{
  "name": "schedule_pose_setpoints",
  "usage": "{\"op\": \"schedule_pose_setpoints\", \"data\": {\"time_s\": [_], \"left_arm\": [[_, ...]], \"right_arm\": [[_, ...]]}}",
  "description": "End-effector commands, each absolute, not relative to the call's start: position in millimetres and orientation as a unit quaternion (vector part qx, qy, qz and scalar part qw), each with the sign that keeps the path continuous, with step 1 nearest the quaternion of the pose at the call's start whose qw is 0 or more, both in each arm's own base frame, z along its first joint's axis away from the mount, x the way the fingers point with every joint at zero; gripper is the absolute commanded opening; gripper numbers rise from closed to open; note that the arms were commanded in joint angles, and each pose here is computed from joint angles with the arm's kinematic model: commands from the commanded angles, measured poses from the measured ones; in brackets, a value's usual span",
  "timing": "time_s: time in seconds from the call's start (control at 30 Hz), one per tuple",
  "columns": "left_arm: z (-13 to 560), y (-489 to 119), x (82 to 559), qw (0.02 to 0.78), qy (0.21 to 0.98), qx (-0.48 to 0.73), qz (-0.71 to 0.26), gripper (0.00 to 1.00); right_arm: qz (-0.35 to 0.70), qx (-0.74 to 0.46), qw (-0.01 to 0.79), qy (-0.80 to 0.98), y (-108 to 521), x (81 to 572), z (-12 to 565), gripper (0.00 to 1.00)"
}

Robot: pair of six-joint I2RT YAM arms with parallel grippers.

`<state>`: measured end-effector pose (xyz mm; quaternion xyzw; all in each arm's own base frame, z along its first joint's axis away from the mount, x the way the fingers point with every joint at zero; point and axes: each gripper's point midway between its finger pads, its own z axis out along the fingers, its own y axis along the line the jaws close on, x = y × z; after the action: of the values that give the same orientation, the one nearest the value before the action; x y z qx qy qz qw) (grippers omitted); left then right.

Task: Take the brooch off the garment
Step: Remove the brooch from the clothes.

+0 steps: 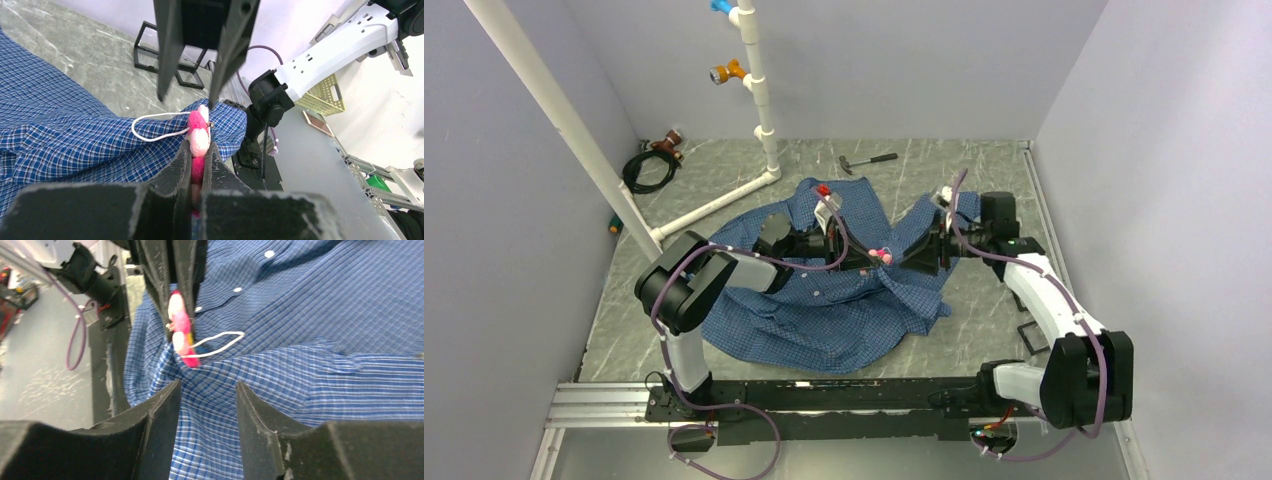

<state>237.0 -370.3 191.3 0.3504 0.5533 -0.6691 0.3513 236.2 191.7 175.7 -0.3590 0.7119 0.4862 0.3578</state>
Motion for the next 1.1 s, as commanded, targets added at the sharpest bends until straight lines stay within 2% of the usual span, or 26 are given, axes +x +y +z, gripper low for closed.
{"op": "schedule_pose_setpoints", "data": {"time_s": [0.0, 0.2, 0.3, 0.4, 0.73, 0.87, 1.07], "left_arm": [[209, -368, 227, 0.370, 0.508, 0.385, -0.676, 0.00], [212, -368, 221, 0.373, 0.492, 0.398, -0.678, 0.00], [210, -369, 219, 0.374, 0.490, 0.404, -0.676, 0.00], [211, -370, 217, 0.370, 0.486, 0.408, -0.679, 0.00], [212, -377, 212, 0.356, 0.481, 0.411, -0.688, 0.00], [210, -378, 212, 0.353, 0.484, 0.409, -0.689, 0.00], [211, -378, 211, 0.351, 0.482, 0.409, -0.691, 0.00]], "right_arm": [[0.452, -0.392, 0.416, 0.685, 179, 251, 208, 0.49], [0.470, -0.400, 0.419, 0.666, 186, 250, 211, 0.52], [0.481, -0.412, 0.414, 0.654, 192, 244, 214, 0.58], [0.485, -0.419, 0.411, 0.649, 194, 241, 213, 0.59], [0.497, -0.433, 0.395, 0.640, 207, 233, 204, 0.47], [0.501, -0.440, 0.386, 0.637, 214, 228, 200, 0.46], [0.499, -0.440, 0.383, 0.641, 215, 227, 194, 0.31]]}}
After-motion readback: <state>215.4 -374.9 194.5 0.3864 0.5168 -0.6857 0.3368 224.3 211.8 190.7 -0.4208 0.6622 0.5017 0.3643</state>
